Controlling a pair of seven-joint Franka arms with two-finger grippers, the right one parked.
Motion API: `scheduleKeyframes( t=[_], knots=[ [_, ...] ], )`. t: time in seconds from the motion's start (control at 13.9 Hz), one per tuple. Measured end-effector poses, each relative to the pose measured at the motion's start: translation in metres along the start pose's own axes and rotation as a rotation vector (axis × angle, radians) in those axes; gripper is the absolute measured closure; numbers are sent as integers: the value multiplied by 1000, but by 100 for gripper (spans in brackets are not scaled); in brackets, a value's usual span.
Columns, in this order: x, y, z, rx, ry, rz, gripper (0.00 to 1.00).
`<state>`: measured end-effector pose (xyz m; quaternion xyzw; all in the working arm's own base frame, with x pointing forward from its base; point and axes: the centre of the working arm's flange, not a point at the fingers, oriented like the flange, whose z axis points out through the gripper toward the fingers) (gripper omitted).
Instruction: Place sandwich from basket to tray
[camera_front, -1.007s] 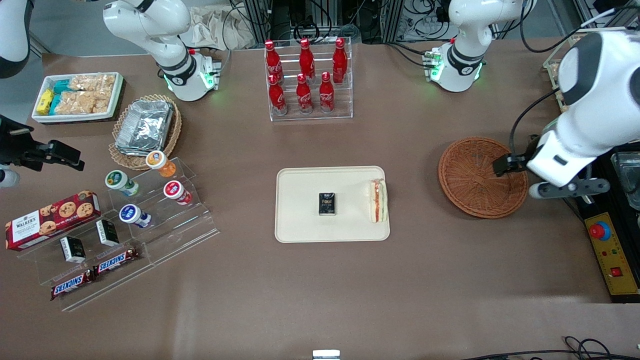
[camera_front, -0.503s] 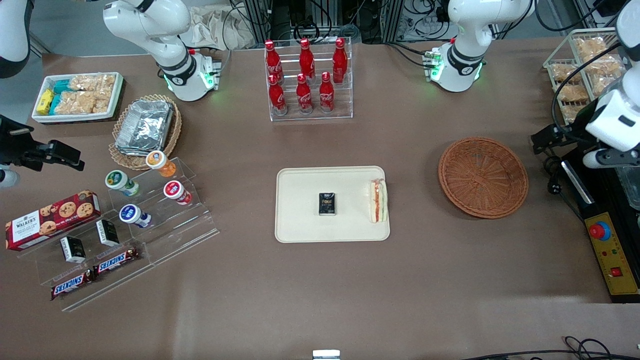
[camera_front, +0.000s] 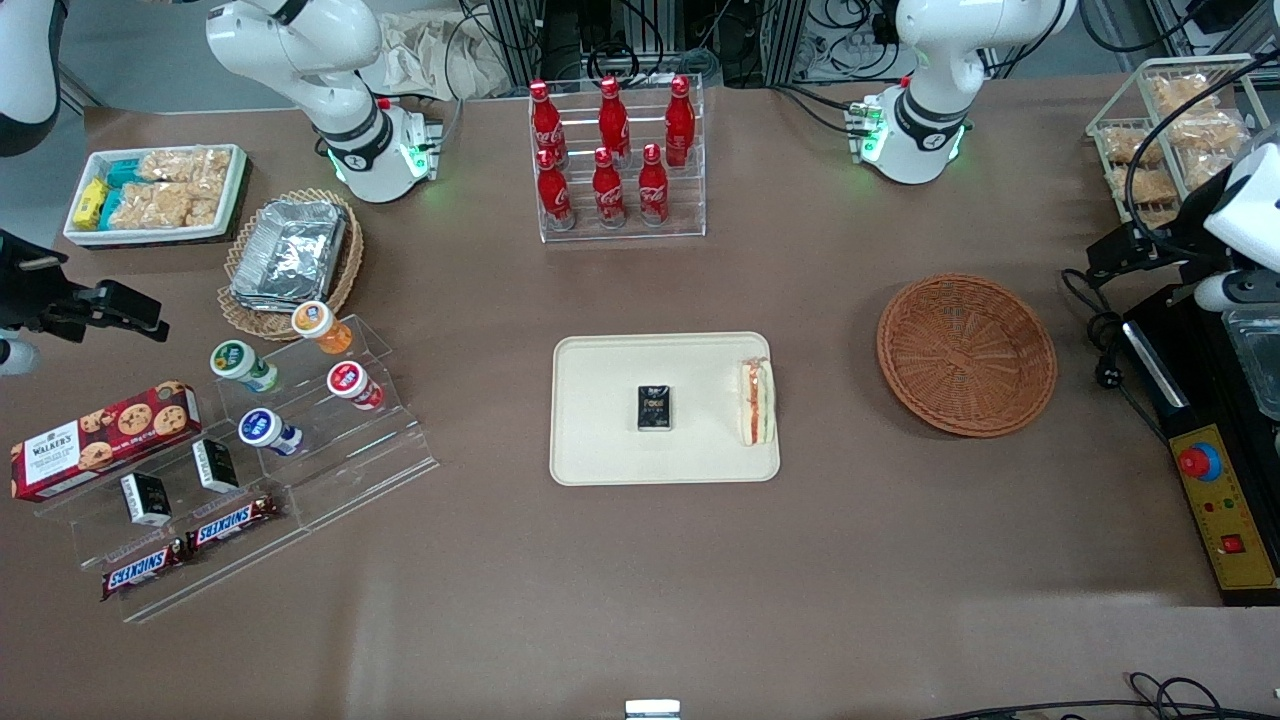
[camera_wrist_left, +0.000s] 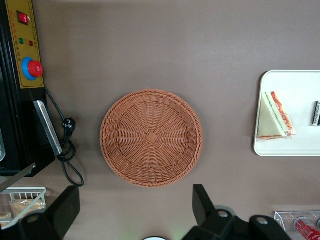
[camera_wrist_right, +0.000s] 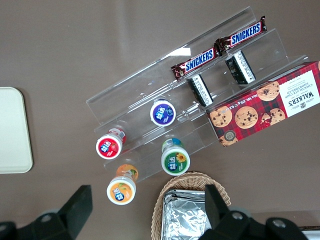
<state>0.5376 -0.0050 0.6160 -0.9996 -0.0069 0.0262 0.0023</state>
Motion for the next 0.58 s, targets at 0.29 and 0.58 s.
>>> scheduleKeyframes(
  t=[0.29, 0.58],
  knots=[
    [1, 0, 2, 0, -3, 0, 0],
    [1, 0, 2, 0, -3, 0, 0]
  ],
)
